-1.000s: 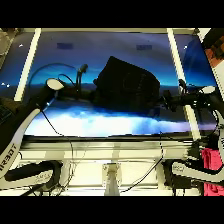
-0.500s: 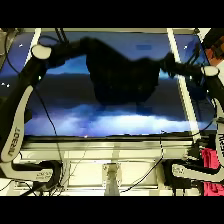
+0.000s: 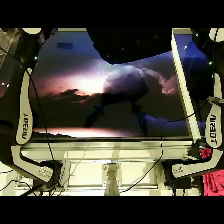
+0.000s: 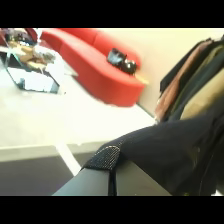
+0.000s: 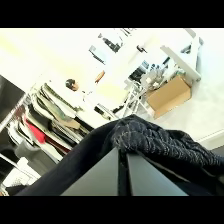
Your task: Fold the clothes and pants, and hang the long-sleeved shirts on hangers.
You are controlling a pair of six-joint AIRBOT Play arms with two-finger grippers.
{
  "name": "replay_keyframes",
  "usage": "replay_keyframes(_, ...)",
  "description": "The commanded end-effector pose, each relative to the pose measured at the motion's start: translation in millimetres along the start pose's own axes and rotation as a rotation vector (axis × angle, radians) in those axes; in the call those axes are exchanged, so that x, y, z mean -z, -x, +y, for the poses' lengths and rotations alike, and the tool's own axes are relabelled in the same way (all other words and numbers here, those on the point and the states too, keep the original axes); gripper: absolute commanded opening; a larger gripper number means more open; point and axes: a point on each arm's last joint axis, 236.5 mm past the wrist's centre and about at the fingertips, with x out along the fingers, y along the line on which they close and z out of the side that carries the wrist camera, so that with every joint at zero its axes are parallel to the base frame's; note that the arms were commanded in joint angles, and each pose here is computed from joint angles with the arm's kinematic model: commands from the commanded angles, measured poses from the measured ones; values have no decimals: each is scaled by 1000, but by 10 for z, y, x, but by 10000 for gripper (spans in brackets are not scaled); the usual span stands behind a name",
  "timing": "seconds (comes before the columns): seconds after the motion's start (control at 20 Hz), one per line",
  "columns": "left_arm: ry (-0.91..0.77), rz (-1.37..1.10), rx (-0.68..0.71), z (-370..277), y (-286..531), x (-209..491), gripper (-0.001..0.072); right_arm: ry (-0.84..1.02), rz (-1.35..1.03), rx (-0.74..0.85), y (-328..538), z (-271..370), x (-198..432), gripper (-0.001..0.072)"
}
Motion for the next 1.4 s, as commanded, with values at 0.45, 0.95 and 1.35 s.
replay_keyframes(0.45, -2, 965, 64, 136, 1135, 2528, 7, 63, 993, 150, 1539, -571, 1824, 20)
replay_keyframes(0.95, 100, 1208, 41, -489, 2805, 3536, 8, -322, 1335, 340, 3942, -741, 3620, 22)
replay_keyframes(1.35, -89, 1303, 6, -340, 3172, 3695, 10, -468, 1444, 355, 4614, -576, 4025, 22)
